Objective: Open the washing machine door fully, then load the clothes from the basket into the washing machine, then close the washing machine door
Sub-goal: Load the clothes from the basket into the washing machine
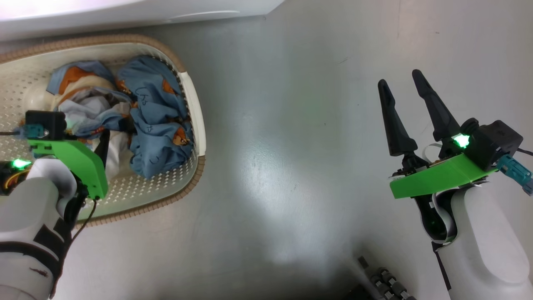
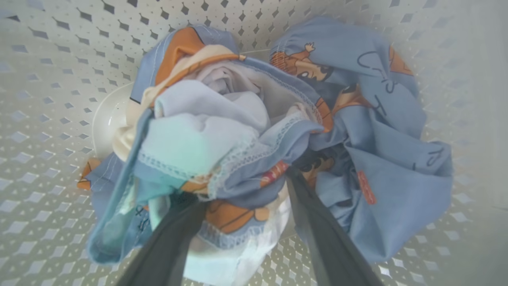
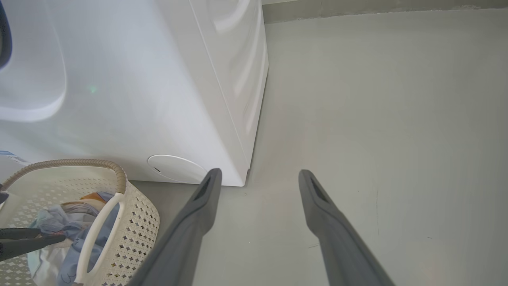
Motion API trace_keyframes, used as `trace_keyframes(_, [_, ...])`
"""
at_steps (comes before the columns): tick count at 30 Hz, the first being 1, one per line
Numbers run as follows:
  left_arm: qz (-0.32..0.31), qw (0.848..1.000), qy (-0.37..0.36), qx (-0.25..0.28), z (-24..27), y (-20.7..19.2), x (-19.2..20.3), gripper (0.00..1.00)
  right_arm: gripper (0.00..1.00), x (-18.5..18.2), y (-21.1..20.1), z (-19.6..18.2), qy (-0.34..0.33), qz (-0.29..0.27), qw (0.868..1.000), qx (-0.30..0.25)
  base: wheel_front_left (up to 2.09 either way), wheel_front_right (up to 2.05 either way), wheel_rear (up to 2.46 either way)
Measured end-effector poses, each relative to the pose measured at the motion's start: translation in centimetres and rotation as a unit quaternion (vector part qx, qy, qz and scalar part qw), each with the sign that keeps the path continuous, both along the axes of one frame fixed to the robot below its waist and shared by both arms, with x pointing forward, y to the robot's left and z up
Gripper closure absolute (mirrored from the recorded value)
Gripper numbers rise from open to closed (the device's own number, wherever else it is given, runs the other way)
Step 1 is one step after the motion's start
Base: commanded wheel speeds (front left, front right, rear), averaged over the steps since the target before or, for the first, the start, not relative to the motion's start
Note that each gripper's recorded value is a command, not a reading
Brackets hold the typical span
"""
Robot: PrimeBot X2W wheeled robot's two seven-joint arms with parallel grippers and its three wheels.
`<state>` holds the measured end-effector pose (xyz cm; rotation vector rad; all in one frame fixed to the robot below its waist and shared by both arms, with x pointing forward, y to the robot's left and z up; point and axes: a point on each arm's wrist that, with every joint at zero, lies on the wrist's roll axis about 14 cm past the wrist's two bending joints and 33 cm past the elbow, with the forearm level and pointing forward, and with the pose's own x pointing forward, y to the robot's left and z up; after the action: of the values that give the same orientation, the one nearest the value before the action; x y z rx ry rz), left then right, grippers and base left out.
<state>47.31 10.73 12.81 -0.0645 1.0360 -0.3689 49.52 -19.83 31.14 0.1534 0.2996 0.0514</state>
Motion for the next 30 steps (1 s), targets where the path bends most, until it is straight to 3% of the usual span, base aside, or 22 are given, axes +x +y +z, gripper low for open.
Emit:
trace_keyframes(1, [0.000, 1.000, 0.001, 0.000, -0.1, 0.0, 0.0, 0.33, 0.00, 0.0, 0.0, 0.0, 0.000, 0.000, 1.000, 0.000, 0.00, 0.00, 0.00])
trace_keyframes(2, [0.001, 1.000, 0.002, -0.001, -0.1, -0.1, 0.1, 0.56, 0.00, 0.0, -0.1, 0.0, 0.000, -0.001, 1.000, -0.001, 0.00, 0.00, 0.00])
trace_keyframes(4, [0.001, 1.000, 0.000, -0.001, 0.0, -0.1, 0.3, 0.93, 0.00, 0.0, -0.1, 0.1, -0.002, -0.001, 1.000, -0.001, 0.00, 0.00, 0.00])
trace_keyframes(5, [0.000, 1.000, 0.000, -0.002, 0.0, -0.2, 0.4, 1.00, 0.00, 0.0, -0.2, 0.2, -0.002, -0.001, 1.000, -0.002, 0.00, 0.00, 0.00])
trace_keyframes(16, [0.036, 0.999, -0.027, -0.016, 1.7, 0.3, 1.4, 1.00, 0.00, 0.5, 0.1, 1.4, -0.018, 0.000, 1.000, 0.002, 0.00, 0.00, 0.00])
trace_keyframes(30, [0.124, 0.983, -0.119, -0.063, 9.2, 1.6, 3.5, 1.00, 0.00, 0.0, 0.7, 5.6, -0.052, 0.001, 0.999, 0.012, 0.00, 0.00, 0.00])
